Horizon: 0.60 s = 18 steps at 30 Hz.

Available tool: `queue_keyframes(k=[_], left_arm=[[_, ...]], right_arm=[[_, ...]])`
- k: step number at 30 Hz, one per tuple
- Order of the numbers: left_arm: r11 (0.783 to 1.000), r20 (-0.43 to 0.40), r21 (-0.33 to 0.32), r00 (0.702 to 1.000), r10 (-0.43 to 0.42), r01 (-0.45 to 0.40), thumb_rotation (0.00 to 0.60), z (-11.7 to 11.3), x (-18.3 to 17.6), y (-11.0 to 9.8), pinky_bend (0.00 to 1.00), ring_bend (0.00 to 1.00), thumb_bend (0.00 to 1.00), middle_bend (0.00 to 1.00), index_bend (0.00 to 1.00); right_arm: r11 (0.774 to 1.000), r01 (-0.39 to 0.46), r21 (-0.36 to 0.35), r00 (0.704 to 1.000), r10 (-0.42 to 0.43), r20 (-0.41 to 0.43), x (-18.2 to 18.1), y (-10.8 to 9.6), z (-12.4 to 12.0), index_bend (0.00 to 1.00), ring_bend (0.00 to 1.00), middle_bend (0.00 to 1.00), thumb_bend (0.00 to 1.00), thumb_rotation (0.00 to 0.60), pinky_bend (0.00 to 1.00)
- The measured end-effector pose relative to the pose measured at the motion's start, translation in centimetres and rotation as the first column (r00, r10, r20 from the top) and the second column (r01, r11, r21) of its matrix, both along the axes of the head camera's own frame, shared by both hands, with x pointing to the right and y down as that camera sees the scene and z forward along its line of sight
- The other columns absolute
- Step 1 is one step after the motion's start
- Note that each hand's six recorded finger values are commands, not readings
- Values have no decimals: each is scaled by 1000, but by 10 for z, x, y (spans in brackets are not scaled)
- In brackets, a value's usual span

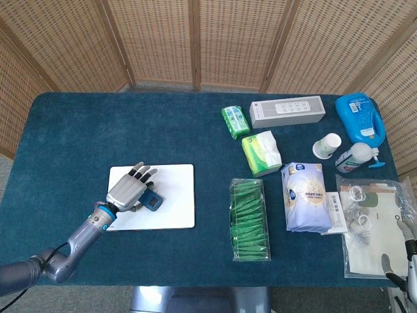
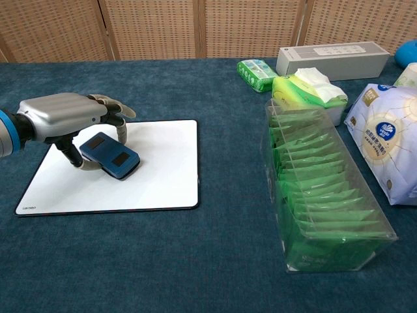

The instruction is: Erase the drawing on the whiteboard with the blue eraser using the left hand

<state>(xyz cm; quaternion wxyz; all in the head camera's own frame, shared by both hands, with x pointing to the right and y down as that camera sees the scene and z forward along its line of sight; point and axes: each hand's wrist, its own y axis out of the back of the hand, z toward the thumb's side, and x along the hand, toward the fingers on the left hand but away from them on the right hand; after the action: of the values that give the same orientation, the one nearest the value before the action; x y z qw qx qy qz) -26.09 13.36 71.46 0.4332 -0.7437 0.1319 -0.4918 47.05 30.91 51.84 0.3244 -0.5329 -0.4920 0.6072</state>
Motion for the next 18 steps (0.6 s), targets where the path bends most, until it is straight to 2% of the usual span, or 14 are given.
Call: queue_keyframes(k=[9, 18], left_arm=[[999, 9, 15, 999, -48, 48, 600, 10, 5, -25, 0, 0, 339, 70, 792], [1000, 14, -6, 1000, 1, -1, 600, 11, 14, -14, 0, 0, 341, 80, 803]], right_arm=[[1000, -3, 2, 1000, 3, -5, 1, 1, -2, 98, 0, 109, 389, 600, 65], [1000, -4, 3, 1000, 4, -6, 1, 1, -3, 98, 0, 109, 391, 600, 65]])
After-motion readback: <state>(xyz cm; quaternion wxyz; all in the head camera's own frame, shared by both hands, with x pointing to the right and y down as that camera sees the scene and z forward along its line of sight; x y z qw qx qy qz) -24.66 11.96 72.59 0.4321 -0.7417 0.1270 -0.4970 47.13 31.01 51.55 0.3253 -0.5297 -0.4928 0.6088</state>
